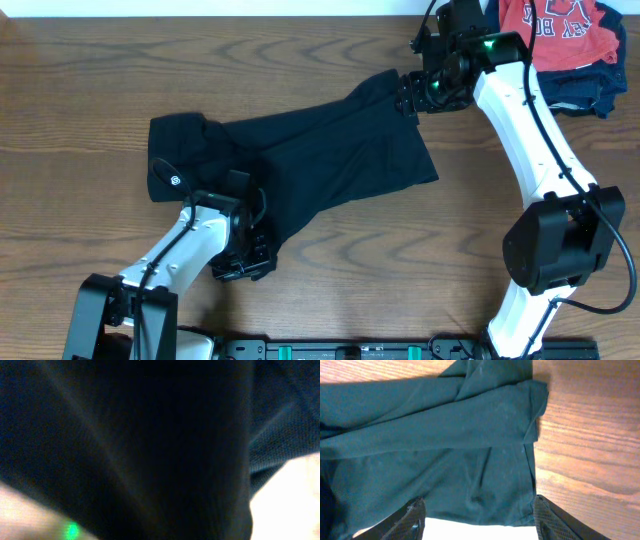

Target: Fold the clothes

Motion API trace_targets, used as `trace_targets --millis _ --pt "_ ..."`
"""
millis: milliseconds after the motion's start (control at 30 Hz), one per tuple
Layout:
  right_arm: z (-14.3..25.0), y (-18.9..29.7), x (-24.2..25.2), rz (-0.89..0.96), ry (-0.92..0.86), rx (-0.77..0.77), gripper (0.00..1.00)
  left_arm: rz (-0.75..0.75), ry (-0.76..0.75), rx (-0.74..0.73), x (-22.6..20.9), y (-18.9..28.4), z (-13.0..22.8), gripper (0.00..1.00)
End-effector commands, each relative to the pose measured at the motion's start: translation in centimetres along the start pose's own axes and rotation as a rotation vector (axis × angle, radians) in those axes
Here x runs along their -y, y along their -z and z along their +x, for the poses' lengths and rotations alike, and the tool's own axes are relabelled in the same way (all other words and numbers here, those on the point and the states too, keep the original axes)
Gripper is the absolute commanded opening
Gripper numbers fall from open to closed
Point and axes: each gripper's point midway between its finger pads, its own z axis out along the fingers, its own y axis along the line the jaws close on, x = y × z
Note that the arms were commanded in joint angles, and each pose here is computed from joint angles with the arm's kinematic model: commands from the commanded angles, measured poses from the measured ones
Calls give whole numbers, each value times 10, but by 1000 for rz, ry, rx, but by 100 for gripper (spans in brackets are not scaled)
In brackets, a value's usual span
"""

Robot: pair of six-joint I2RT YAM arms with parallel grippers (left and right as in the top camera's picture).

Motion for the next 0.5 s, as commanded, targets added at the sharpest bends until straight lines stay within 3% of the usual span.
trace_targets --millis 0,267,467 --pt "8 -2 -5 -20 -14 -30 66 32 -27 54 14 25 -12 6" --pt "64 8 14 64 -82 -256 70 34 -28 270 14 84 -39 6" --pt "82 5 25 119 -88 -323 72 62 35 321 2 98 -46 6"
